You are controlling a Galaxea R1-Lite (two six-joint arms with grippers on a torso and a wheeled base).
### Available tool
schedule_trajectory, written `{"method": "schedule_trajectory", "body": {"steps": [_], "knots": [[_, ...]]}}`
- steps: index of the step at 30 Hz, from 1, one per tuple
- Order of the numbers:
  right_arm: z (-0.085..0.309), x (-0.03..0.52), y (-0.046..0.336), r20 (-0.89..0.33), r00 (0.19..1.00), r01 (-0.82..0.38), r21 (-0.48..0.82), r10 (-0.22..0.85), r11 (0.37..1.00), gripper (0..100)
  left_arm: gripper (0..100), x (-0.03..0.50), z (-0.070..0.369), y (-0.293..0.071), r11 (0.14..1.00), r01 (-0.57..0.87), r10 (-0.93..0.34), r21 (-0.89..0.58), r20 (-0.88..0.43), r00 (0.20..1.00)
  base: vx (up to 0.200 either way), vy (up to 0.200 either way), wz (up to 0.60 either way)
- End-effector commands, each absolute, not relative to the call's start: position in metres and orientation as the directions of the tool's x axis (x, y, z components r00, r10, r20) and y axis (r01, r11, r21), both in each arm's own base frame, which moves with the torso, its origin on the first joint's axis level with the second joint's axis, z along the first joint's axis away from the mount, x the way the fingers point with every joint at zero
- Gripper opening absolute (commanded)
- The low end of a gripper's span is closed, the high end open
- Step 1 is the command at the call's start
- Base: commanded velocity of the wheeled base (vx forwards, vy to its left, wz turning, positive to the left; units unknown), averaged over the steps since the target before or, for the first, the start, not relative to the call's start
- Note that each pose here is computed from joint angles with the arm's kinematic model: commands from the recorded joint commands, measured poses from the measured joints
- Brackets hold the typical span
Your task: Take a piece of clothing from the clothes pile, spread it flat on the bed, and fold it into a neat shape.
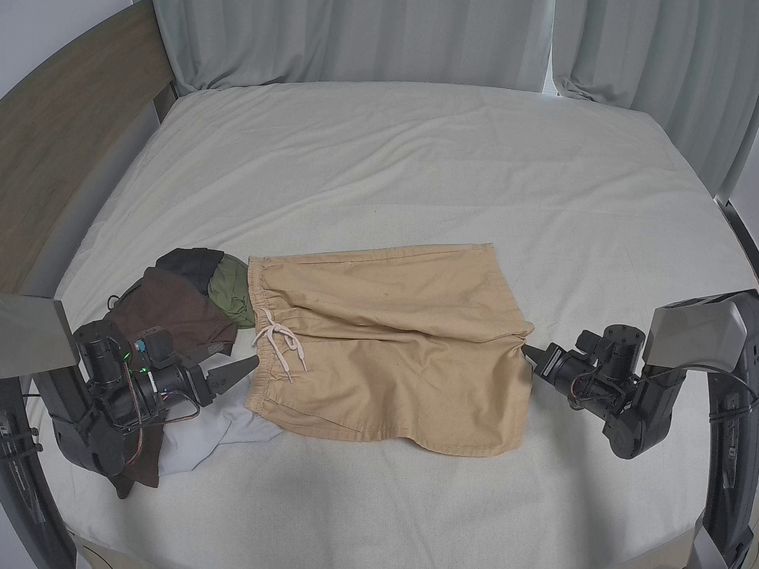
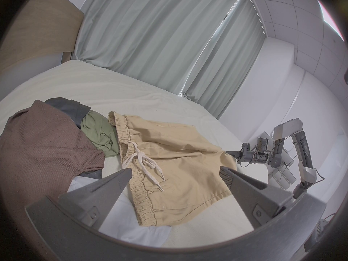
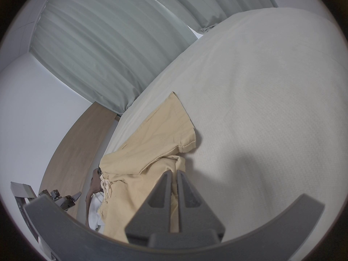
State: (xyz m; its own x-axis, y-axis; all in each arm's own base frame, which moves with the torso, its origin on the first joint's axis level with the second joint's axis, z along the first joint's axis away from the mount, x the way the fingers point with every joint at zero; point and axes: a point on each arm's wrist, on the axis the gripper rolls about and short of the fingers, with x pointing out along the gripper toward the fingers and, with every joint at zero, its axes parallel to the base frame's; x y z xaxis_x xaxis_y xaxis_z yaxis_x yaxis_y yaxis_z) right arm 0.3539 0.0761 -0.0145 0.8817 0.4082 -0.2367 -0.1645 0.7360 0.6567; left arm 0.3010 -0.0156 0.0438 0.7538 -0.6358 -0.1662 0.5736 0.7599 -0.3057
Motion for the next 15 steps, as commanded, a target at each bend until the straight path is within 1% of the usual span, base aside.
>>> {"method": "schedule_trajectory", "body": {"steps": [1, 7, 8, 11, 15], "knots": [[-0.013, 0.356, 0.075, -0.226, 0.886, -0.174, 0.648, 0.406, 0.741, 0, 100, 0.301, 0.043, -0.016, 0.759, 0.574, -0.637, -0.306, -0.167, 0.753, 0.0, 0.0, 0.0], [-0.012, 0.358, 0.072, -0.219, 0.889, -0.183, 0.635, 0.402, 0.75, 0, 100, 0.301, 0.043, -0.016, 0.76, 0.573, -0.635, -0.307, -0.167, 0.754, 0.0, 0.0, 0.0], [-0.011, 0.359, 0.072, -0.213, 0.892, -0.185, 0.633, 0.4, 0.751, 100, 100, 0.301, 0.043, -0.016, 0.76, 0.572, -0.635, -0.308, -0.169, 0.753, 0.0, 0.0, 0.0], [-0.005, 0.364, 0.068, -0.188, 0.903, -0.194, 0.623, 0.387, 0.757, 100, 100, 0.301, 0.042, -0.016, 0.76, 0.571, -0.635, -0.31, -0.17, 0.753, 0.0, 0.0, 0.0], [0.009, 0.363, 0.055, -0.158, 0.92, -0.213, 0.566, 0.358, 0.797, 100, 100, 0.302, 0.039, -0.014, 0.763, 0.565, -0.632, -0.314, -0.177, 0.755, 0.0, 0.0, 0.0]]}}
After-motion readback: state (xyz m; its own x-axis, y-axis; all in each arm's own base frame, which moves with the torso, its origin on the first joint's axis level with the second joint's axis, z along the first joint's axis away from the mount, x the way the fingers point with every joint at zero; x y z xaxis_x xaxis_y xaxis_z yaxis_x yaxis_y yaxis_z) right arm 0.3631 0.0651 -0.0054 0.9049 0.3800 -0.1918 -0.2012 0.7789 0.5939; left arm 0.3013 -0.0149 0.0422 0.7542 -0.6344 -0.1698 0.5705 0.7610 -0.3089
